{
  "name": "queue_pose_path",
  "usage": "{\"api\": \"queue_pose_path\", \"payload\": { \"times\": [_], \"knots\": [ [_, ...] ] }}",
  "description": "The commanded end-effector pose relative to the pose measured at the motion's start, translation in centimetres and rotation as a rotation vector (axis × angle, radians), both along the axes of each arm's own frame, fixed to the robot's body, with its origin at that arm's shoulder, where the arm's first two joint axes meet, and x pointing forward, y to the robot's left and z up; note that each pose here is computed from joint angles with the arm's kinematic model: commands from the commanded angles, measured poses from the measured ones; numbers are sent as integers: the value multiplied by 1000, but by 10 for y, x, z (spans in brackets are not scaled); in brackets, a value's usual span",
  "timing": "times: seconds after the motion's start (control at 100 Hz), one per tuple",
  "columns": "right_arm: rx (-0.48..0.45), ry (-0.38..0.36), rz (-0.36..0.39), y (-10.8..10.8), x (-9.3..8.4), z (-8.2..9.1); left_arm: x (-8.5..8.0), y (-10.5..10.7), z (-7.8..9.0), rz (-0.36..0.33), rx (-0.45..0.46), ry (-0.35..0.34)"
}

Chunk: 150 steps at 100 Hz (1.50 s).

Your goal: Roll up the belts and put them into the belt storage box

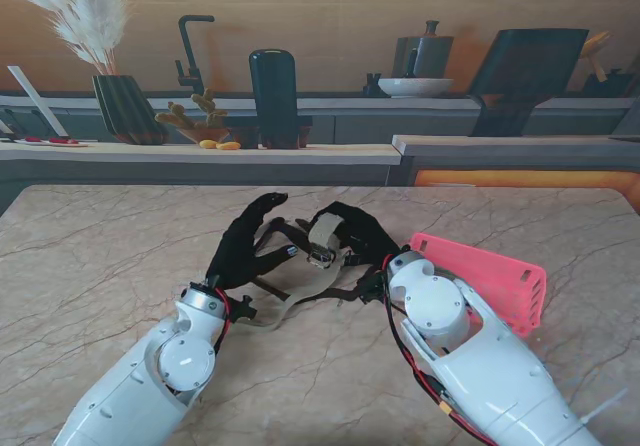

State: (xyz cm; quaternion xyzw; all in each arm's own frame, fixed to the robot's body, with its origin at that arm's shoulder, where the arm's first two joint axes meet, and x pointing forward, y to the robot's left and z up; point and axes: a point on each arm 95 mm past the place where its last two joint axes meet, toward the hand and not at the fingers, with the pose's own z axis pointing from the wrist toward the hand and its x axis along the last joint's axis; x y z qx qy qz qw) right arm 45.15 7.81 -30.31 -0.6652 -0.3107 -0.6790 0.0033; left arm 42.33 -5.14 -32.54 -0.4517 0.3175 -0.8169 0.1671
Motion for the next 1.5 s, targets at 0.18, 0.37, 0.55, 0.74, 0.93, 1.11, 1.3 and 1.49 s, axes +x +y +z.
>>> {"api": "queue_pose_path", "payload": {
  "times": [0.18,0.37,0.55,0.74,0.93,1.11,1.3,1.49],
  "knots": [
    [88,156,34,8,-1,-8,-3,-15,-2,-60,11,1],
    [141,244,69,10,2,-10,-4,-18,-4,-103,22,14],
    [186,307,107,11,2,-8,-3,-21,-6,-124,43,22],
    [189,342,170,11,2,-8,-3,-26,-7,-141,52,31],
    [189,387,248,10,0,-9,-4,-31,-8,-144,44,32],
    [154,380,300,10,-1,-12,-6,-35,-8,-140,3,48],
    [95,323,326,11,-3,-14,-9,-37,-7,-144,-57,84],
    [26,244,371,13,-4,-15,-11,-40,-7,-148,-92,115]
  ]
}}
